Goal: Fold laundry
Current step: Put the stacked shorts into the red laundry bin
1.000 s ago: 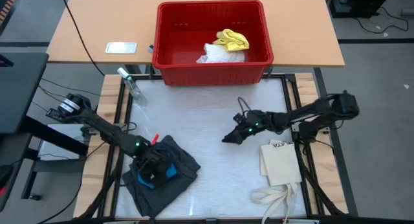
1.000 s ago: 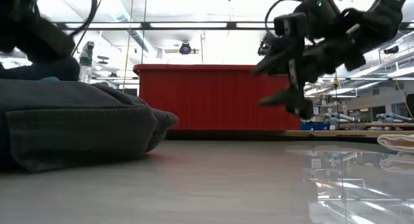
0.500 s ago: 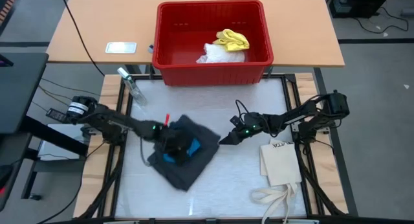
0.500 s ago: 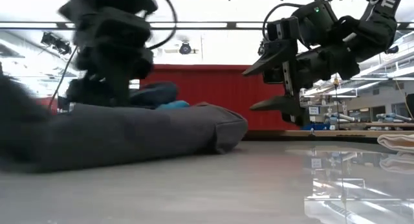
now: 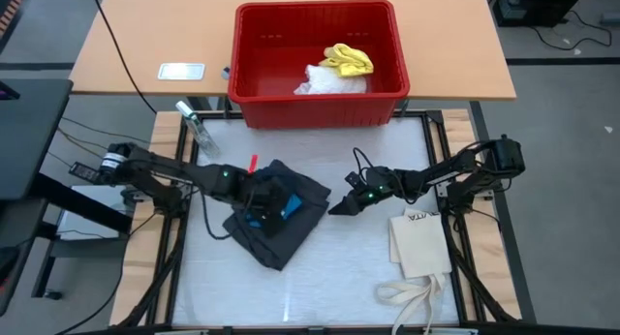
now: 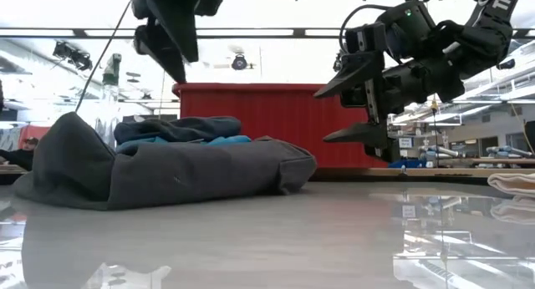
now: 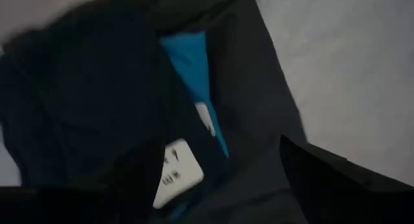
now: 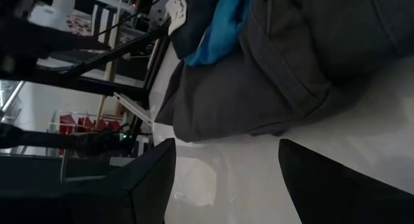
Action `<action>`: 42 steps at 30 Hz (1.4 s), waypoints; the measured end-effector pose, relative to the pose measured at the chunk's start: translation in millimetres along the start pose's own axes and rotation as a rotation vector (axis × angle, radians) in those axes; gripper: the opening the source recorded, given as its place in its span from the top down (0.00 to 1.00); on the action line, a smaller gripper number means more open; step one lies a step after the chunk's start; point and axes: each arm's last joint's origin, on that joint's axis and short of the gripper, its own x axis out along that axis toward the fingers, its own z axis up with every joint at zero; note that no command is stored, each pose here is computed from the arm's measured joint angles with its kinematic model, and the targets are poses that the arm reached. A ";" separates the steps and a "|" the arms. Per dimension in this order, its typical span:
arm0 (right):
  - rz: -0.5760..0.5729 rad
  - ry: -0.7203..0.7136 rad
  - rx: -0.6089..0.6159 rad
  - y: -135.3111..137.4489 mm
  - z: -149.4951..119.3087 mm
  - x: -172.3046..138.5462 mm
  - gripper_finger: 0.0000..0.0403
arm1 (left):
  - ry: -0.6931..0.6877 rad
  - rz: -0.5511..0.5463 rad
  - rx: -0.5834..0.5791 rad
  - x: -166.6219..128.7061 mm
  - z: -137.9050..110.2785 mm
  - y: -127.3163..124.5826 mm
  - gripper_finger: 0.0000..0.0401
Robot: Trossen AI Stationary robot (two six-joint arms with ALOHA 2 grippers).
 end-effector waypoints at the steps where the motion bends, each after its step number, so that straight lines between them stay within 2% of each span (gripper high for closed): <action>1: -0.001 0.000 0.000 0.0 0.0 0.0 0.32 | -0.017 0.020 0.032 2.3 -0.9 -2.6 0.22; 8: -0.001 -0.002 -0.010 -0.1 0.0 0.0 0.32 | 0.070 0.139 0.166 57.2 -6.0 -18.8 0.13; 13: -0.002 -0.001 -0.010 -0.1 0.0 0.0 0.32 | 0.117 0.310 0.150 98.4 -10.9 -16.8 0.08; 18: 0.009 0.026 -0.002 0.0 -0.9 0.0 0.32 | 0.180 0.434 0.126 130.3 -17.7 -11.5 0.11; 20: 0.012 0.035 -0.002 0.0 -1.3 0.0 0.32 | 0.191 0.454 0.133 136.8 -19.0 -11.0 0.16; 23: 0.012 0.042 -0.002 0.3 -2.3 0.3 0.32 | 0.194 0.457 0.140 141.5 -19.8 -11.7 0.28; 31: 0.015 0.049 -0.007 0.6 -3.0 0.5 0.32 | 0.208 0.474 0.134 141.6 -17.8 -7.8 0.87; 36: 0.025 0.067 -0.018 0.9 -3.6 0.4 0.32 | 0.307 0.519 0.174 118.8 -1.4 -8.7 0.89; 42: 0.035 0.080 -0.024 -1.1 0.0 -1.3 0.32 | 0.284 0.558 0.268 60.0 30.6 -23.6 0.89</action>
